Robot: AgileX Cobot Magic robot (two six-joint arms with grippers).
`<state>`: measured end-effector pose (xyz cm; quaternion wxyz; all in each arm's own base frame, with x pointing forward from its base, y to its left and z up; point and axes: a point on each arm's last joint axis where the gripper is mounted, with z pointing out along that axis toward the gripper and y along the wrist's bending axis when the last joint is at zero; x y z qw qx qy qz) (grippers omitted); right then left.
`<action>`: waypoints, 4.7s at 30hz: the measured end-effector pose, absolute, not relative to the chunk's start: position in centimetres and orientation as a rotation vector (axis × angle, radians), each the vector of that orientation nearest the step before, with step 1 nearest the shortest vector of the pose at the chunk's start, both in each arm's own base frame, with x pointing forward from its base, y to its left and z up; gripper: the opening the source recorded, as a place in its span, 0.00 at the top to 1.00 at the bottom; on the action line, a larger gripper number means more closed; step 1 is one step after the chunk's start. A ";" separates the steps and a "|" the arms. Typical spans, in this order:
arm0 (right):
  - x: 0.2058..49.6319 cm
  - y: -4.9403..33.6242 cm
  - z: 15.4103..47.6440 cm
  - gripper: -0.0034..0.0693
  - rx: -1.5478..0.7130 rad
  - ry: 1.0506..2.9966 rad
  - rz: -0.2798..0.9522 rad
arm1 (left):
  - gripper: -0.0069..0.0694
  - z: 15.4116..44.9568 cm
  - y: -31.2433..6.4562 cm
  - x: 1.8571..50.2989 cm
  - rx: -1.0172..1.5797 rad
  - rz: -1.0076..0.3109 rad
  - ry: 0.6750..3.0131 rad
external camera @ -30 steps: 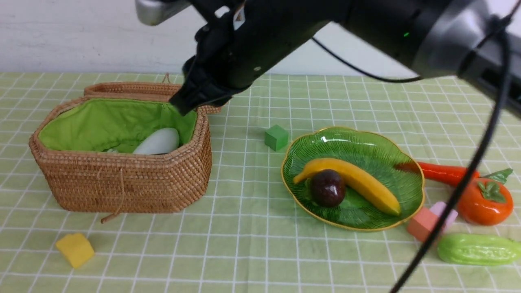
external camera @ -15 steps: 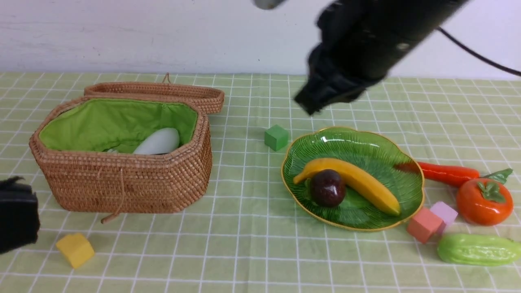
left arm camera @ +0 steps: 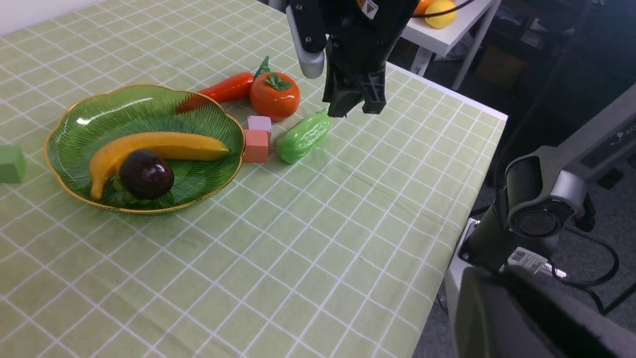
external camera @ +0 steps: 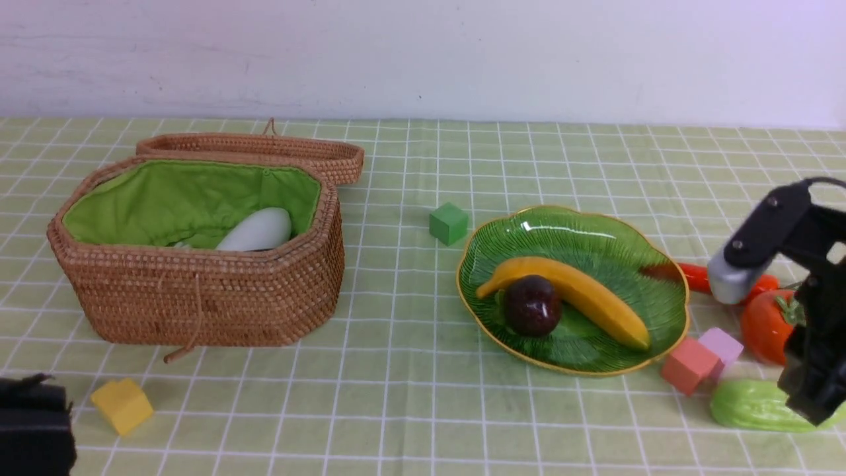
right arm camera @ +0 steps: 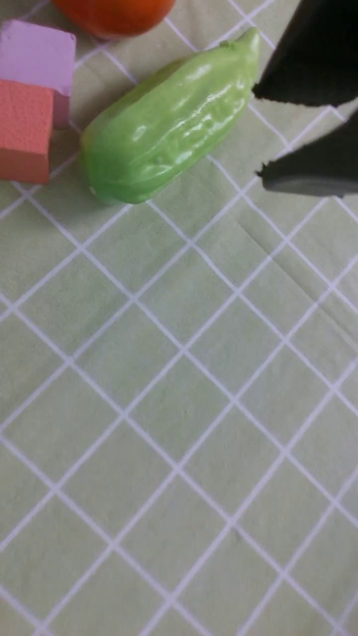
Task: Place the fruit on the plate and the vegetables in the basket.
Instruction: Take a chayote with your right arm and place it on the basket on the left, then grab a tomato with your right arm and place it on the plate on the right.
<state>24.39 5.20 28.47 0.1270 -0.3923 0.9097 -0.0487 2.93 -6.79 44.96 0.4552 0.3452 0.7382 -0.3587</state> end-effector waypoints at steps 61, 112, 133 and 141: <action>27.9 2.1 22.0 0.33 -1.177 2.850 -0.029 | 0.86 43.9 -6.6 2.4 1.005 -0.816 1.879; 39.5 39.3 28.7 0.23 -0.820 1.683 0.574 | 0.86 44.9 -2.3 7.0 0.197 -0.371 1.924; 31.6 32.8 39.1 0.82 -1.209 1.965 0.521 | 0.84 44.6 -3.3 6.4 0.346 -0.452 1.941; 29.3 26.2 43.5 0.97 -1.125 2.162 0.277 | 0.84 44.7 -4.9 5.3 0.576 -0.596 1.901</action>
